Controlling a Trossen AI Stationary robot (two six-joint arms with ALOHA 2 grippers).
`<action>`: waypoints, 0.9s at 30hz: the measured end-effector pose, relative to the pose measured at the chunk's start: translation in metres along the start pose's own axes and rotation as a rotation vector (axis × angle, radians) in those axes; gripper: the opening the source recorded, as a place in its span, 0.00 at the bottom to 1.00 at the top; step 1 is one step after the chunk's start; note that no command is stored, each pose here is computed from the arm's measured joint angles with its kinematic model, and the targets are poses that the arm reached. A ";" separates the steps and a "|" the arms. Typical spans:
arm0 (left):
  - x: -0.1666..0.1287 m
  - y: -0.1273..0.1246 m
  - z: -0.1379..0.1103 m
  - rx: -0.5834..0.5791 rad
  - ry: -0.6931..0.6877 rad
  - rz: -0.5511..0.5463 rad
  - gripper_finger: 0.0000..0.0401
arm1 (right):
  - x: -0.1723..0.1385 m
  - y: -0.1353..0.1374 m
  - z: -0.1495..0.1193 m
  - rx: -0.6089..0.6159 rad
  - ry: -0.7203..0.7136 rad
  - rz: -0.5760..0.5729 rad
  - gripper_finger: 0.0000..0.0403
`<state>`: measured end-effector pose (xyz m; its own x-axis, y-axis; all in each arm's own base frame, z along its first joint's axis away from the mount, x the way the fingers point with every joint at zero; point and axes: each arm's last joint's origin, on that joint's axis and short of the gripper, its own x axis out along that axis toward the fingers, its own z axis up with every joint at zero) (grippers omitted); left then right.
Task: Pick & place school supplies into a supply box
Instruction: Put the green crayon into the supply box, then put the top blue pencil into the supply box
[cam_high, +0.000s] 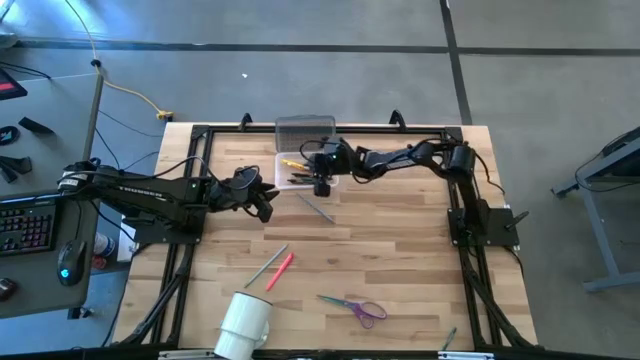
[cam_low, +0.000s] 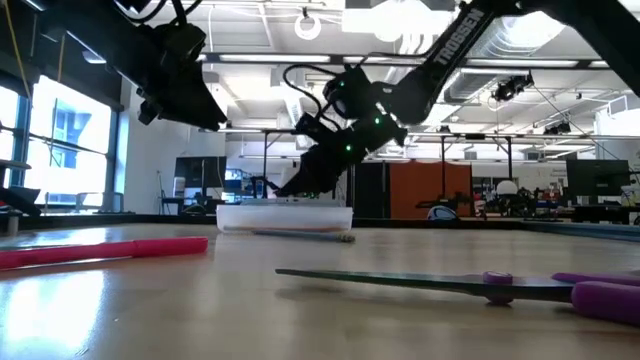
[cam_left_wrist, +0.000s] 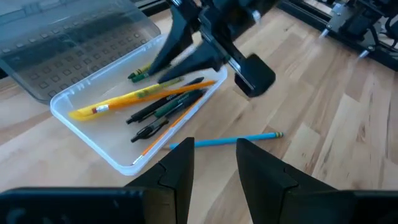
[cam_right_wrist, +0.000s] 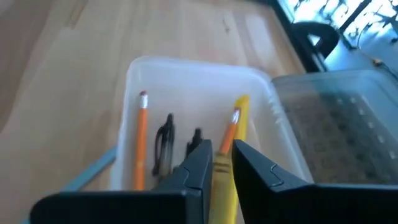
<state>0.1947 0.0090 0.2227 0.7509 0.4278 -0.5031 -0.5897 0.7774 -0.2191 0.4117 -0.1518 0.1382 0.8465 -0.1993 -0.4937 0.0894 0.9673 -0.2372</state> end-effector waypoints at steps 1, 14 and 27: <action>0.000 0.000 0.000 0.000 -0.001 0.001 0.39 | 0.000 0.000 0.001 0.001 0.017 -0.013 0.13; 0.000 0.000 0.000 0.001 0.002 0.001 0.39 | 0.000 0.049 0.020 0.302 0.256 -0.019 0.25; 0.000 0.000 0.000 -0.042 0.003 -0.009 0.39 | -0.008 0.111 0.027 0.342 0.331 -0.194 0.26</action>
<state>0.1950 0.0087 0.2228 0.7555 0.4193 -0.5033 -0.5948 0.7610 -0.2589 0.4294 -0.0382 0.1384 0.5906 -0.3659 -0.7192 0.4423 0.8923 -0.0906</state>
